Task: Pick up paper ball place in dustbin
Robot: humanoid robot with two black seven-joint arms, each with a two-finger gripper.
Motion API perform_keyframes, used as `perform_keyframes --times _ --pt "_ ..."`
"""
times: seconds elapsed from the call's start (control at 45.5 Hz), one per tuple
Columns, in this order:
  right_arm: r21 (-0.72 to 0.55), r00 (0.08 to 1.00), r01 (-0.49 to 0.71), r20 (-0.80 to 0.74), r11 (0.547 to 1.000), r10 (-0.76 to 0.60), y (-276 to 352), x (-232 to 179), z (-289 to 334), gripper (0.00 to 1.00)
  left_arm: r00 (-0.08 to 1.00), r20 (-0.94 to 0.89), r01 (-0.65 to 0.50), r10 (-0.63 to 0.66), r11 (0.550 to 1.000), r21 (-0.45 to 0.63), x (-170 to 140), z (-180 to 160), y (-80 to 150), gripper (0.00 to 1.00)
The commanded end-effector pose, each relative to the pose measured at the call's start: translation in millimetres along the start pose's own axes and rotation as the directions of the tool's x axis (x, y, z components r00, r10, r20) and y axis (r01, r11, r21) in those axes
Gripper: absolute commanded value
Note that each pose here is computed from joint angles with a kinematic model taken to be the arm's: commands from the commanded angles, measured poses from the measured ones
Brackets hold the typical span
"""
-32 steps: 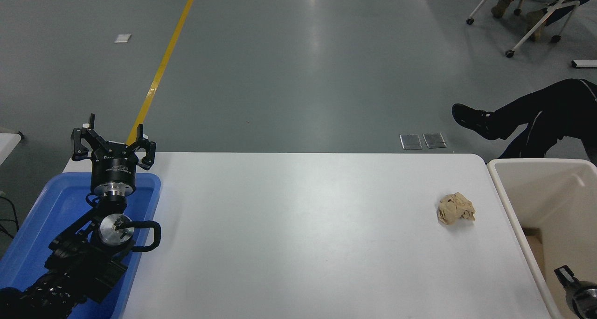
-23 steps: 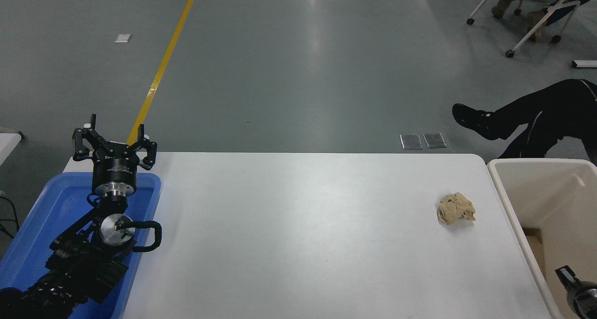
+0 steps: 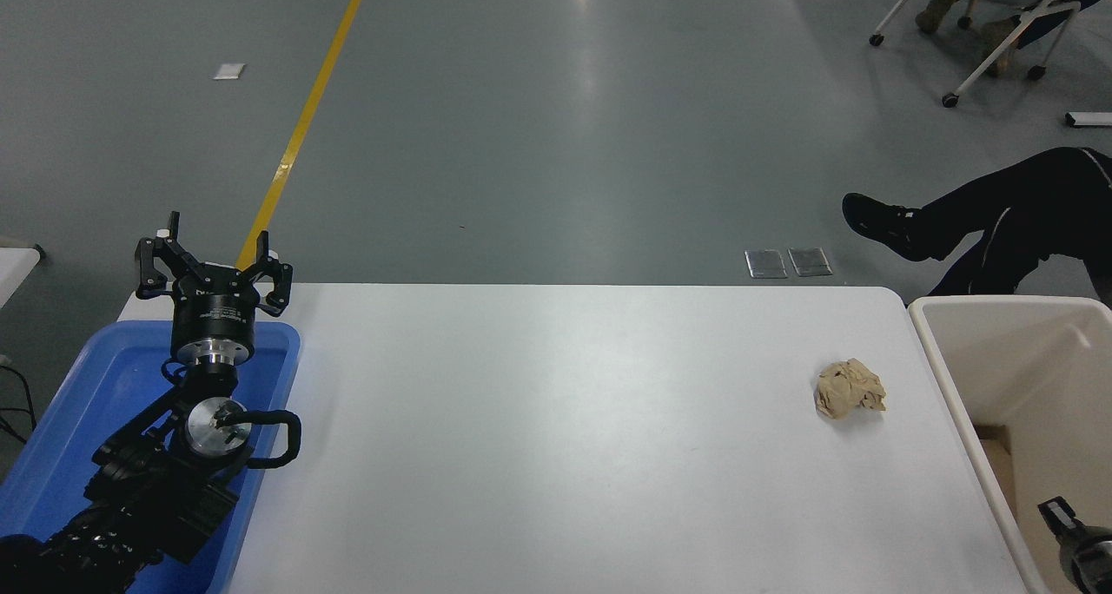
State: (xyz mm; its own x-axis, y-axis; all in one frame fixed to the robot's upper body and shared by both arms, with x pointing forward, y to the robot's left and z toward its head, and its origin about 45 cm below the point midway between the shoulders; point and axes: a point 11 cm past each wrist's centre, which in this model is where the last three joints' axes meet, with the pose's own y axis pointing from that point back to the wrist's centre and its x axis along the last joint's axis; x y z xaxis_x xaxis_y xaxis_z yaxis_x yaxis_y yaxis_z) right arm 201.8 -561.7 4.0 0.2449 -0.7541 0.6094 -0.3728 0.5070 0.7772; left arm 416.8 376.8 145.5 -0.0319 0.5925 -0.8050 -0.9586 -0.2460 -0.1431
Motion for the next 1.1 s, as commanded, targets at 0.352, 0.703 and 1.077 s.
perform_keyframes --times 0.352,0.703,1.077 --pt "0.041 0.994 -0.112 0.005 0.993 0.112 6 54 -22 0.63 1.0 -0.003 -0.002 0.002 1.0 -0.005 0 1 0 0.99" --pt "0.161 0.999 -0.051 0.006 0.986 0.05 26 106 -86 0.86 1.0 -0.001 -0.003 0.003 1.0 -0.002 1 0 1 0.99" --pt "0.255 0.932 0.161 -0.357 0.953 -0.062 87 85 -196 0.86 1.0 -0.001 0.001 -0.001 1.0 0.0 1 0 1 0.99"
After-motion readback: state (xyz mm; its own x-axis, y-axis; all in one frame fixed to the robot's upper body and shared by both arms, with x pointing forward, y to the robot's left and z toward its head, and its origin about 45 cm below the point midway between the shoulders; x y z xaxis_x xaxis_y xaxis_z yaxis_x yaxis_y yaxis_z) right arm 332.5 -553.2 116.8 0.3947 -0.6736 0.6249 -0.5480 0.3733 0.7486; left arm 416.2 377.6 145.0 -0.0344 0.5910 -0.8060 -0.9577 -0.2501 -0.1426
